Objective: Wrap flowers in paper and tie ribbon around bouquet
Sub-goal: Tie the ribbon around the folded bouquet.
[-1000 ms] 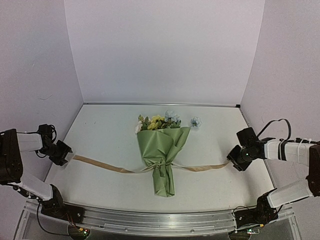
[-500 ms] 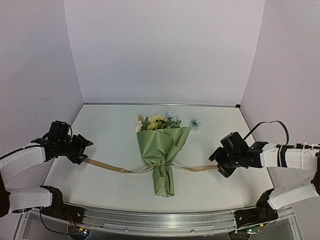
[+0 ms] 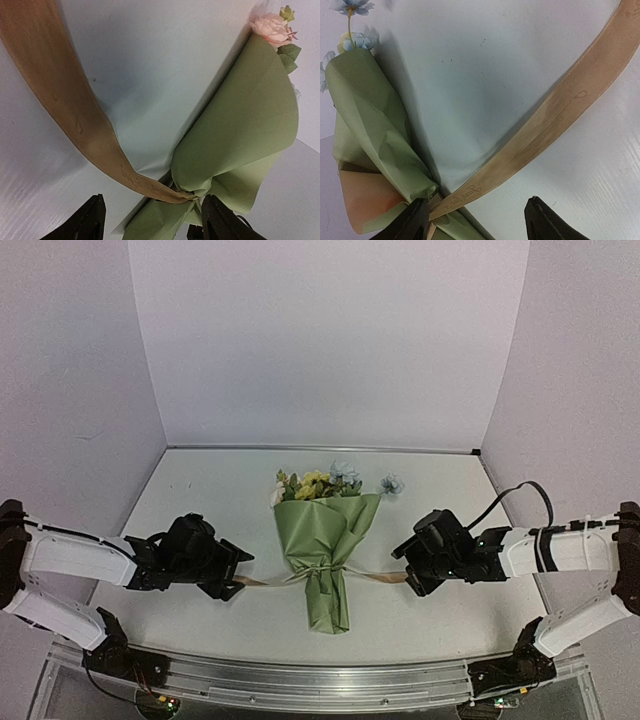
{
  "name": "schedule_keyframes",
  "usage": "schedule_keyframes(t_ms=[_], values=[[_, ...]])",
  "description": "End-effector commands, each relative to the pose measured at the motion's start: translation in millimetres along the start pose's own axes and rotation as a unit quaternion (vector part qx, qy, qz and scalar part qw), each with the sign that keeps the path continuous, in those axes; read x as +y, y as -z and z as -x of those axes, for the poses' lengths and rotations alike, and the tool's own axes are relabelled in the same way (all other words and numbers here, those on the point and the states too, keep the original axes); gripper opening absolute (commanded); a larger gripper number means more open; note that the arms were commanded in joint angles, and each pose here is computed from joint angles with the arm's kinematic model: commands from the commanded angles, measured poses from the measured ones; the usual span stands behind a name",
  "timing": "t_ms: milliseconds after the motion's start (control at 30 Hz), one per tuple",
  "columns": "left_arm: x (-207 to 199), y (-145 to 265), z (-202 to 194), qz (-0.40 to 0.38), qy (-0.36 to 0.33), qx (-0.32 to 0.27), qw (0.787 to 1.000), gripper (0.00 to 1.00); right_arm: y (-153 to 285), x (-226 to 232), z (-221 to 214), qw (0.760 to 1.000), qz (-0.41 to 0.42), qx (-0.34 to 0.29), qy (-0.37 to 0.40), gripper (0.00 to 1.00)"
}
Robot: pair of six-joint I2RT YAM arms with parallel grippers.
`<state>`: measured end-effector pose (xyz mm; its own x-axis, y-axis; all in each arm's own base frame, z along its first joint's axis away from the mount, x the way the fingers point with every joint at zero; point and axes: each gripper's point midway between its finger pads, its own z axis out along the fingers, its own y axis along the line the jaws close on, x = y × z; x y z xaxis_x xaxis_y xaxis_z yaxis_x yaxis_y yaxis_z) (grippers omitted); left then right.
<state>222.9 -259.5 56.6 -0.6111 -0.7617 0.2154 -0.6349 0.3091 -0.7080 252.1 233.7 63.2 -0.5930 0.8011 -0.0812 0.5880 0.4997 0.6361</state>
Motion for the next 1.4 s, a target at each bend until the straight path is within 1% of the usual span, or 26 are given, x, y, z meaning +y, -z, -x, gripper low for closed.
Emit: schedule_keyframes(t_ms=[0,100,300,367,500,533,567,700,833,867,967,1100,1200,1267,1300,1367], values=[[-30.7,-21.2,-26.7,-0.072,0.076,0.035,0.994,0.68,-6.4,16.9,-6.1,0.999,0.031,-0.001,-0.039,0.67],[-34.4,-34.3,-40.3,-0.074,0.082,0.053,0.993,0.69,-12.7,11.4,-12.5,0.999,0.028,0.007,-0.045,0.67],[-33.6,-50.2,-54.6,-0.068,0.091,0.067,0.991,0.69,-21.6,6.4,-23.4,0.998,0.027,0.022,-0.05,0.66],[-31.8,-53.4,-61.8,-0.062,0.093,0.083,0.99,0.66,-23.6,7.3,-26.5,0.998,0.026,0.025,-0.048,0.66],[-30.4,-57.2,-65.2,-0.062,0.102,0.086,0.989,0.58,-28.9,5.4,-31.9,0.998,0.022,0.031,-0.045,0.66],[-30.3,-58.2,-65.9,-0.062,0.103,0.087,0.989,0.56,-30.5,4.3,-32.8,0.998,0.02,0.032,-0.045,0.66],[-29.2,-59.4,-65.7,-0.063,0.104,0.088,0.989,0.52,-31.9,4.1,-33.8,0.998,0.02,0.034,-0.044,0.66],[-23.4,-60.7,-61.6,-0.071,0.115,0.087,0.987,0.28,-38.4,4.5,-38.6,0.998,0.017,0.042,-0.04,0.65],[-19.1,-59.2,-59.7,-0.076,0.112,0.089,0.987,0.1,-45.9,6.3,-42.6,0.998,0.016,0.047,-0.041,0.65],[-19.9,-59.4,-55.2,-0.083,0.111,0.078,0.987,0.07,-48.9,7.2,-44.3,0.998,0.015,0.05,-0.039,0.65],[-20.9,-57.3,-53.0,-0.092,0.107,0.075,0.987,0.0,-56.2,10.3,-49.3,0.997,0.017,0.058,-0.041,0.64],[-22.0,-54.3,-51.1,-0.095,0.096,0.07,0.988,0.0,-63.7,11.1,-53.8,0.997,0.015,0.065,-0.04,0.62],[-23.4,-53.6,-49.7,-0.098,0.084,0.071,0.989,0.0,-67.8,10.7,-55.1,0.997,0.014,0.065,-0.04,0.54],[-24.4,-53.0,-47.1,-0.101,0.075,0.068,0.99,0.0,-69.0,9.6,-54.5,0.997,0.013,0.063,-0.037,0.46],[-23.9,-52.9,-45.5,-0.1,0.068,0.065,0.991,0.0,-69.6,8.9,-53.1,0.998,0.012,0.06,-0.034,0.39],[-24.7,-51.4,-40.5,-0.099,0.053,0.056,0.992,0.0,-69.7,8.6,-50.2,0.998,0.013,0.054,-0.029,0.22]])
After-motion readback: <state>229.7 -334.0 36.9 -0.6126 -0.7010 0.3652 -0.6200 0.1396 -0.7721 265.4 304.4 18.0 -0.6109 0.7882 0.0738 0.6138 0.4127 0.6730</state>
